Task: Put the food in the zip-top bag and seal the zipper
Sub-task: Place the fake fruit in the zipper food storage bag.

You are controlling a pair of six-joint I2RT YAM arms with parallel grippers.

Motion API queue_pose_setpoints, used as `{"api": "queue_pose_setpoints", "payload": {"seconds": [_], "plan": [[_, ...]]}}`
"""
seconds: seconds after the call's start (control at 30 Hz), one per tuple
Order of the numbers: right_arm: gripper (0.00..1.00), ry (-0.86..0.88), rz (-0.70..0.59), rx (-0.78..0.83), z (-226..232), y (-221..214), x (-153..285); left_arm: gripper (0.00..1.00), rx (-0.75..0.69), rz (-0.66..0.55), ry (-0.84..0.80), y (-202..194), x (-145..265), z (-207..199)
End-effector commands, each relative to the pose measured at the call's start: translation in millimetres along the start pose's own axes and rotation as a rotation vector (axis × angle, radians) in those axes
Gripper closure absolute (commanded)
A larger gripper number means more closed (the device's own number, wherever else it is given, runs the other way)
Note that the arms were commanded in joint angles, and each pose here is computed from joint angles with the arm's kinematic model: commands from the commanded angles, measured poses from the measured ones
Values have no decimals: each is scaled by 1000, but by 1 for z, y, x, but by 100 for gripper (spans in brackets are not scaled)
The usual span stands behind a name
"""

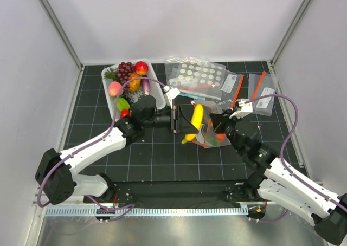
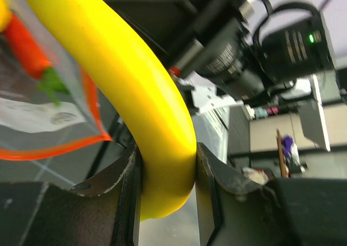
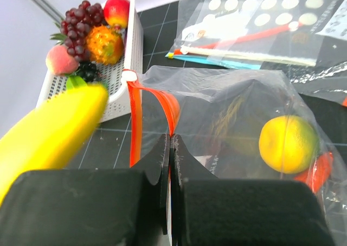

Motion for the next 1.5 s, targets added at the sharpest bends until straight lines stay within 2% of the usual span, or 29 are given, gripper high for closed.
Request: {"api": "queue_pose_setpoints", "payload": {"seconds": [0.0,0.1,0.27,0.47,0.6,0.77,0.87,1.13,1.33,1.47], "plan": [[99,-38,-86,-4,-2,16,2,81,-54,122,-163,-14,-7,-26],[99,-44,-99,-4,-3,18,4,78,-56,153,-166,-23,-13,-28],[99,-44,-150,-20,-7,23,15,80,-5,230,-116,-31,-31,-15],[99,-4,-180,-30,-7,27,22,82,-11,238,-17,-27,-47,3],[99,23,-159,-16,-4,27,21,84,-27,253,-15,-24,-50,4],[99,-1,-139,-6,-5,26,19,83,-85,233,-45,-24,-34,-12],[99,28,-142,-6,-3,26,20,78,-105,161,3,-19,-26,-9],[99,146,-138,11,7,27,20,83,-23,209,27,-2,-44,11],[99,235,-133,13,15,27,20,82,-32,141,53,19,-51,8],[99,250,-140,8,15,27,21,82,51,119,50,33,-58,3]]}}
Point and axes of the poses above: each gripper's point midway between its finger pads, its own x axis back along the fingers, its own z axis along the line the jaws close on, y = z × x, the point moved 10 cm from there along x, back along the fingers, and after that the axes turned 13 degrees about x, right-handed, at the moved point
